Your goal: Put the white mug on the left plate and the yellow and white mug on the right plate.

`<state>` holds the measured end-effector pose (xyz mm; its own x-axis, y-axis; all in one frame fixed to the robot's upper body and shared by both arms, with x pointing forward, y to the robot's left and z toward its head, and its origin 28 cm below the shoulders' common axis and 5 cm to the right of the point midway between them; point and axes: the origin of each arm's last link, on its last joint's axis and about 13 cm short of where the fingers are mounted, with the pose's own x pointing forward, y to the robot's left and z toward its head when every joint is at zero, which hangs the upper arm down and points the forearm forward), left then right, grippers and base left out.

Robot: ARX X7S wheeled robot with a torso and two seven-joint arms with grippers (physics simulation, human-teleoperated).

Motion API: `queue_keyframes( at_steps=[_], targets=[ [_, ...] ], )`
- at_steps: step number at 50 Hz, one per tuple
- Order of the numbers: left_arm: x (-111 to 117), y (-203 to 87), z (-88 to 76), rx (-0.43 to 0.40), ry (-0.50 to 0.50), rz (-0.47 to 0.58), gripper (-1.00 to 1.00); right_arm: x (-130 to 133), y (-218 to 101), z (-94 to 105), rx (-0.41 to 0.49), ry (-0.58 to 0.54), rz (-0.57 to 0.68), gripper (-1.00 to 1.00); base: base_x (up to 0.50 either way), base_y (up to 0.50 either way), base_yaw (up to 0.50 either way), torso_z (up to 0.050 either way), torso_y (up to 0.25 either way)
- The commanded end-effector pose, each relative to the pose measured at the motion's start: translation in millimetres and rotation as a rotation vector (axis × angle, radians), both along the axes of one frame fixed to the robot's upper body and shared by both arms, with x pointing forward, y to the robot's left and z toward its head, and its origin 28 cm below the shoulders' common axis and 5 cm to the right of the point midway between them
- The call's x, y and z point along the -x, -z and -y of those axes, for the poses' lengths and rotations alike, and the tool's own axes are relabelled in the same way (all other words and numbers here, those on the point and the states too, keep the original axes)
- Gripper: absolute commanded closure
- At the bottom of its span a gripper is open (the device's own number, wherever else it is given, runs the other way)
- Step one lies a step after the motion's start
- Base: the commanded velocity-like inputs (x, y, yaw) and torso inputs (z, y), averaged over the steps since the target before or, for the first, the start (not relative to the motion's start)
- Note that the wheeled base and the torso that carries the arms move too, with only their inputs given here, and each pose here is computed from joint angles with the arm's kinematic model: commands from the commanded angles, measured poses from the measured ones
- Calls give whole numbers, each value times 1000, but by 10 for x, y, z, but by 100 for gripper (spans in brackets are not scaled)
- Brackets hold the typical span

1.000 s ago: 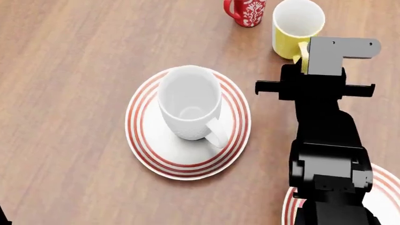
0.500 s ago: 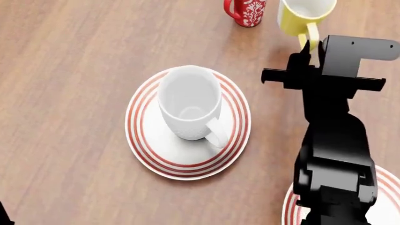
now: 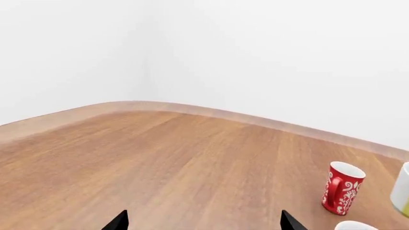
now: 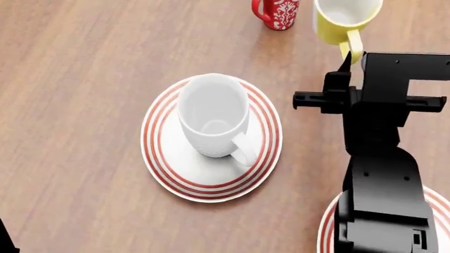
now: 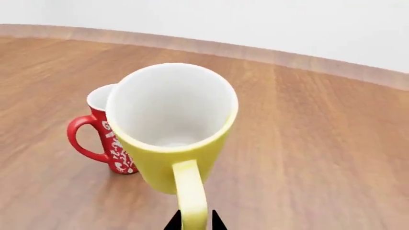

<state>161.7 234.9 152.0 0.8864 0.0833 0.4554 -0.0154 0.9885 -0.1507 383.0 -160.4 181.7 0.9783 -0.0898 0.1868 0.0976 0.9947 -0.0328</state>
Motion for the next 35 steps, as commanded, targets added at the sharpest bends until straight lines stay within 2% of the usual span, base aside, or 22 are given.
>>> queue_keyframes(
  at_steps=[1, 6, 7, 8, 9, 10, 11, 14, 18, 35],
  targets=[
    [-3, 2, 0, -2, -1, -2, -100, 121, -44, -34, 32, 3, -5, 100, 0, 0, 0, 0, 0],
    [-3, 2, 0, -2, -1, -2, -100, 121, -44, -34, 32, 3, -5, 100, 0, 0, 0, 0, 0],
    [-5, 10, 1, 0, -2, -3, -100, 154, -9, -42, 36, -20, -4, 100, 0, 0, 0, 0, 0],
    [-9, 31, 10, 3, -2, -10, -100, 249, 53, -54, 44, -122, -9, 100, 0, 0, 0, 0, 0],
    [-7, 37, 19, 3, -1, -12, -100, 284, 75, -48, 34, -89, -26, 100, 0, 0, 0, 0, 0],
    [6, 38, 38, -1, 4, -12, -100, 345, 63, -48, -73, -127, -25, 100, 0, 0, 0, 0, 0],
    [16, 33, 46, -4, 6, -11, -100, 378, 50, -38, -50, -103, -15, 100, 0, 0, 0, 0, 0],
    [28, 20, 51, -7, 8, -5, -100, 502, -30, -21, -67, -100, 28, 100, 0, 0, 0, 0, 0],
    [14, 24, 43, -7, 7, -7, -100, 636, -84, -5, -44, -88, 43, 100, 0, 0, 0, 0, 0],
    [5, 10, 5, -7, -8, -5, -100, 1021, 11, 50, 28, -41, -6, 100, 0, 0, 0, 0, 0]
  ],
)
